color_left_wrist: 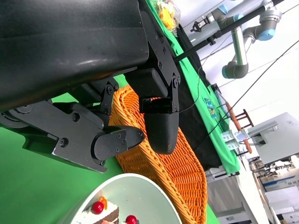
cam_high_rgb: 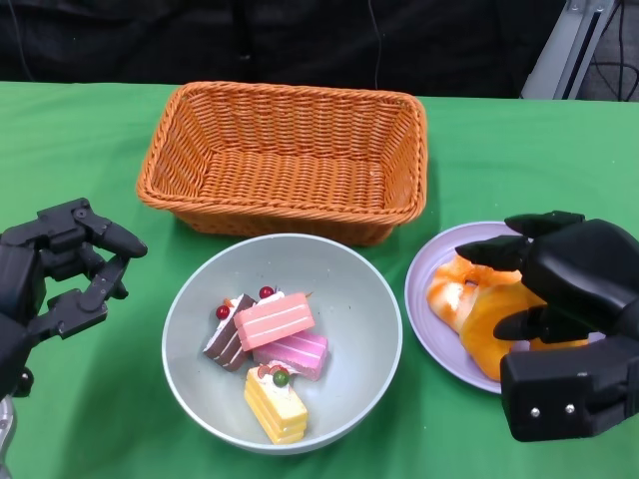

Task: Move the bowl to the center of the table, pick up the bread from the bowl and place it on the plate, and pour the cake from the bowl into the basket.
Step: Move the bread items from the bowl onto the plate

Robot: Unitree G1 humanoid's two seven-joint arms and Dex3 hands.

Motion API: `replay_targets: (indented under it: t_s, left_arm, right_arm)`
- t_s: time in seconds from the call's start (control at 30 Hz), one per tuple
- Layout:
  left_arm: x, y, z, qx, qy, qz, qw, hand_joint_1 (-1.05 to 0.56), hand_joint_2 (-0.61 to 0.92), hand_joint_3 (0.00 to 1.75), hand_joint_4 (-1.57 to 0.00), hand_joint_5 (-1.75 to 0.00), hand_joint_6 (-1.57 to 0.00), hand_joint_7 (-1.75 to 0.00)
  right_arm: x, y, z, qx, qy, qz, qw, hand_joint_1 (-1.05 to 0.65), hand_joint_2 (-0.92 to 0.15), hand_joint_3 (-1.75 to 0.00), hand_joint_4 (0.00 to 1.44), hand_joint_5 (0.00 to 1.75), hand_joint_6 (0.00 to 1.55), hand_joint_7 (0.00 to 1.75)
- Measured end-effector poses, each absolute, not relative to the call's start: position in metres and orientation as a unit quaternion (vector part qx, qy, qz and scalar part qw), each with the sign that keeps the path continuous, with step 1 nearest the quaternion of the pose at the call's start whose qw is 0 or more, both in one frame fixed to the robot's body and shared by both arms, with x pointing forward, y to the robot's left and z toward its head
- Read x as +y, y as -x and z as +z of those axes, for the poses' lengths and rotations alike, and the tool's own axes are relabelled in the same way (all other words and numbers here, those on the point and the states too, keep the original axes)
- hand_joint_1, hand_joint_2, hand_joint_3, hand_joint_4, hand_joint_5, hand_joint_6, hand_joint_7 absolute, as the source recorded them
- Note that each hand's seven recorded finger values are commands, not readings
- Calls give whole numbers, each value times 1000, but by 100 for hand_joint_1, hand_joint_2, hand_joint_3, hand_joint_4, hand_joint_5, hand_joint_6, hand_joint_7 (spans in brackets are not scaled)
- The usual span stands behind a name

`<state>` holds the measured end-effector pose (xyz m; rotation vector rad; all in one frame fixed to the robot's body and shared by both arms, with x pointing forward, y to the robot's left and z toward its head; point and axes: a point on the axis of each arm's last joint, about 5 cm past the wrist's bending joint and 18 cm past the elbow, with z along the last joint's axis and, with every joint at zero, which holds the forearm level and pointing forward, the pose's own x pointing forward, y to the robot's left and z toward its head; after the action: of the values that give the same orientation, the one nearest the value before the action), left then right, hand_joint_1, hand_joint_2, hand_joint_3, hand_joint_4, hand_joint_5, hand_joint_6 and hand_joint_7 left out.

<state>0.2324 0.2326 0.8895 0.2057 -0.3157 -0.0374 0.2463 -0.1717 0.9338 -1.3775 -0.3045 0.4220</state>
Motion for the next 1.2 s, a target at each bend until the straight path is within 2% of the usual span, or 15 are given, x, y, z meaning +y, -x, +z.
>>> replay_targets:
  t_s: [0.1, 0.23, 0.5, 0.7, 0.87, 1.0, 1.03, 1.07, 1.13, 1.2]
  left_arm:
    - [233, -232, 889, -157, -103, -19, 982, -7, 74, 72, -82, -150, -86, -106]
    - [233, -232, 889, -158, -104, -19, 982, -6, 72, 74, -80, -152, -84, -108]
    - [233, -232, 889, -156, -105, -19, 982, -5, 72, 73, -81, -149, -85, -108]
    - [234, -232, 887, -149, -105, -18, 983, -6, 73, 73, -81, -148, -84, -109]
    - [234, -232, 887, -150, -106, -19, 983, -6, 73, 72, -81, -149, -84, -110]
    - [235, -231, 885, -145, -107, -23, 983, -6, 73, 71, -81, -149, -84, -109]
    - [235, -231, 885, -145, -107, -25, 983, -6, 73, 71, -81, -148, -84, -109]
    - [235, -231, 885, -145, -108, -27, 983, -5, 74, 71, -81, -147, -84, -108]
    - [236, -231, 885, -145, -108, -34, 983, -3, 75, 71, -80, -147, -84, -107]
    - [237, -231, 885, -148, -106, -39, 983, -2, 75, 70, -80, -147, -84, -107]
  right_arm:
    - [-172, -245, 934, -151, 629, 186, 740, -79, -92, -7, 18, 0, 35, 0]
    - [-168, -237, 937, -187, 562, 192, 782, -85, -92, -14, 11, 0, 27, 0]
    - [-167, -222, 951, -216, 468, 222, 828, -82, -92, -13, 17, 4, 31, 2]
    - [-169, -214, 951, -211, 352, 243, 879, -72, -92, -11, 25, 7, 36, 3]
    - [-172, -207, 947, -207, 198, 253, 924, -51, -92, -5, 44, 15, 49, 6]
    - [-174, -202, 943, -200, 104, 255, 940, -46, -92, -2, 55, 22, 60, 10]
    - [-175, -201, 942, -197, 92, 252, 943, -44, -92, -2, 61, 26, 64, 12]
    - [-176, -199, 940, -194, 78, 245, 947, -41, -92, -4, 64, 38, 67, 16]
    - [-177, -197, 937, -191, 59, 237, 951, -36, -92, -4, 58, 64, 67, 26]
    - [-177, -196, 935, -189, 47, 234, 952, -35, -92, -5, 55, 74, 66, 30]
